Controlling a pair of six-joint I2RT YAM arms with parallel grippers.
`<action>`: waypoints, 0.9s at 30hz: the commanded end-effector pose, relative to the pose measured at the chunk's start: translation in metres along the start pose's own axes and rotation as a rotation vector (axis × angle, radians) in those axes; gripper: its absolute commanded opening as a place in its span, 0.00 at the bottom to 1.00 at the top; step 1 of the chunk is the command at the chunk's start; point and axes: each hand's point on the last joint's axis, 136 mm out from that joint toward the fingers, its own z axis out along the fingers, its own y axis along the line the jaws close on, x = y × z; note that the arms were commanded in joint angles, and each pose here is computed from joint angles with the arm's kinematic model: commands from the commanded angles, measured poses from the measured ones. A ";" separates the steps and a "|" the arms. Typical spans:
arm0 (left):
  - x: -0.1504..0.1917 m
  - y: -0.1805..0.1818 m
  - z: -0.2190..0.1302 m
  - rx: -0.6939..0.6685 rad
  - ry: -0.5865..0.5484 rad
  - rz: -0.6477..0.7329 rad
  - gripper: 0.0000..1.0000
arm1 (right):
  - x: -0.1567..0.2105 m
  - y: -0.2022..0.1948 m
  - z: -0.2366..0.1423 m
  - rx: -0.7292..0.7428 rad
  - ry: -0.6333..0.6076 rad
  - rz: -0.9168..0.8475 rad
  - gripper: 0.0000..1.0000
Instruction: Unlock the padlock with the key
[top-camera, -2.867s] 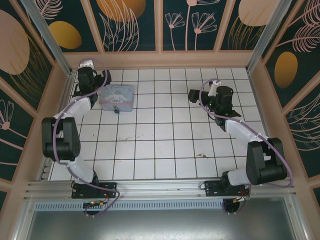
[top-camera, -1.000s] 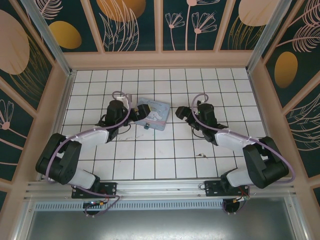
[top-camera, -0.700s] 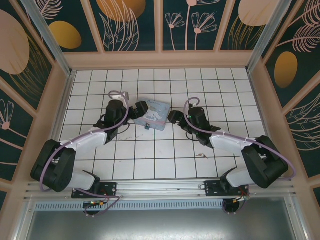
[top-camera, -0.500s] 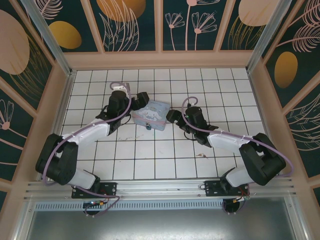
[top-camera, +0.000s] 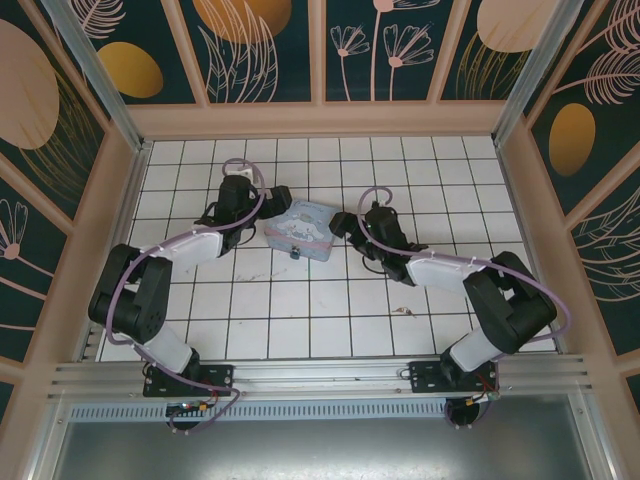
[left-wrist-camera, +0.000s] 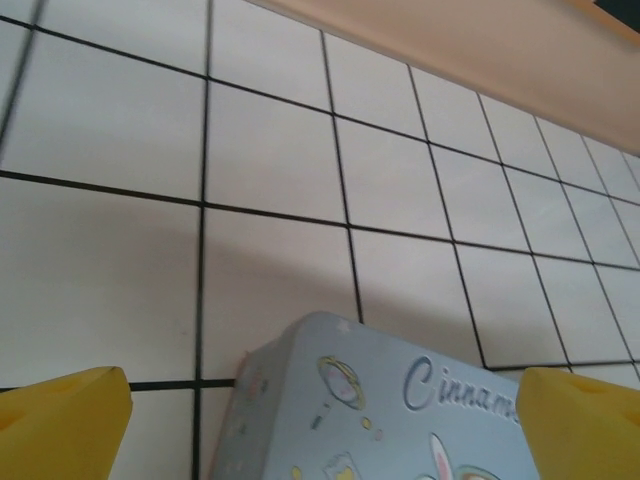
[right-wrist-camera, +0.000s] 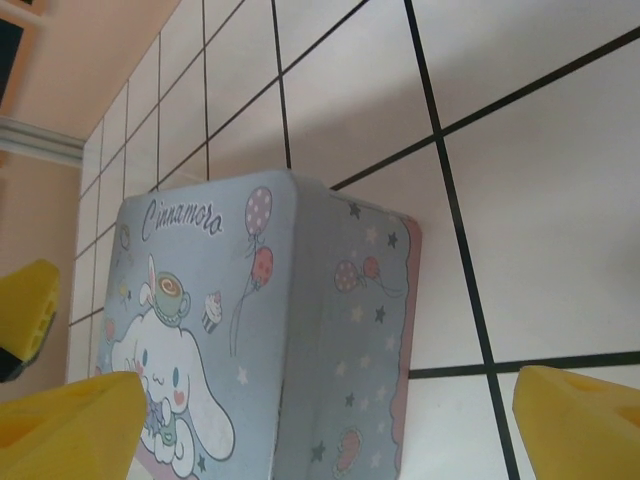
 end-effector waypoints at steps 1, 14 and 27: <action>0.010 -0.015 0.009 0.089 0.053 0.001 0.99 | -0.018 0.012 0.000 -0.074 -0.051 0.053 0.95; 0.040 -0.046 -0.003 0.237 0.109 -0.074 0.98 | -0.020 0.017 0.008 -0.093 -0.033 0.070 0.95; 0.058 -0.051 -0.043 0.285 0.058 -0.222 0.99 | -0.017 0.033 0.017 -0.177 -0.002 0.136 0.95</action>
